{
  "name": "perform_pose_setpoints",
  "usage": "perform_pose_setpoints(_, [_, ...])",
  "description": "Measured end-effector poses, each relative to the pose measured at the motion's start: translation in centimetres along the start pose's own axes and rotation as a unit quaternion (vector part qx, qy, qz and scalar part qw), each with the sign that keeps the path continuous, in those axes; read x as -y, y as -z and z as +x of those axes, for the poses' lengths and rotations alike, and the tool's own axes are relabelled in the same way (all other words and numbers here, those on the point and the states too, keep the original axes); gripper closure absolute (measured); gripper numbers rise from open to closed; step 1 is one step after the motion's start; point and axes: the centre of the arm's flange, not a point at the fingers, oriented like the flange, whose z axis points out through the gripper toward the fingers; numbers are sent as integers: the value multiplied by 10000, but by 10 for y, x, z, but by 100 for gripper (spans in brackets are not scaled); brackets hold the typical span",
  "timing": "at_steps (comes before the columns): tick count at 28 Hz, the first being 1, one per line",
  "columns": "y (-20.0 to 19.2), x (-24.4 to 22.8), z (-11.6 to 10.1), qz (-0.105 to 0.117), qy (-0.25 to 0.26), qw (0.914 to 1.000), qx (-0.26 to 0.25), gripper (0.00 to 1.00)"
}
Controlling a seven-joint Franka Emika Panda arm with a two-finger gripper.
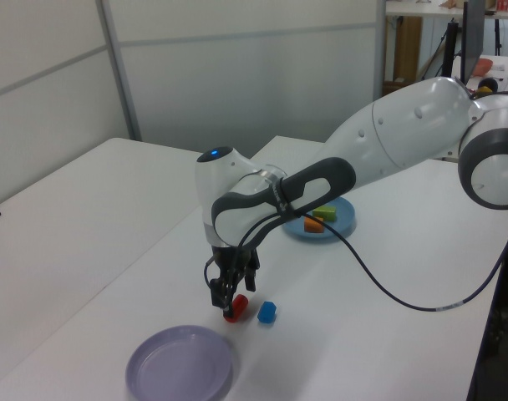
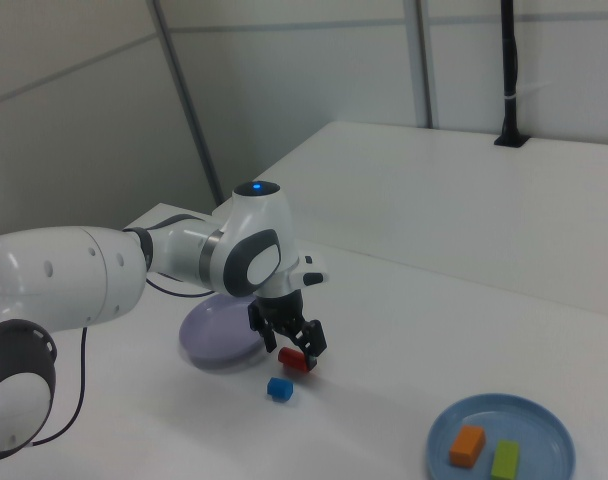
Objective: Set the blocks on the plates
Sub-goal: 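Move the gripper to the red block and grasp it, then carry the red block to the lavender plate and release it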
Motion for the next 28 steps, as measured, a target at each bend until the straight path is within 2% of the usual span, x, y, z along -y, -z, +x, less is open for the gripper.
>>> perform_pose_setpoints(4, [-5, -1, 3, -8, -6, 10000, -56, 1])
perform_pose_setpoints(9, [-5, -3, 4, -10, -13, 10000, -89, 19])
perform_pose_setpoints(10, [-5, -3, 4, -12, -12, 10000, -91, 26])
perform_pose_setpoints(13, [-3, -3, 4, -22, -5, 9999, -106, 33])
perform_pose_setpoints(19, [5, -3, 6, -24, -3, 9998, -178, 33])
perform_pose_setpoints(25, [46, 0, 7, -3, 18, 9987, -510, 33])
perform_pose_setpoints(28, [64, 17, 5, 40, 139, 9978, -651, 33])
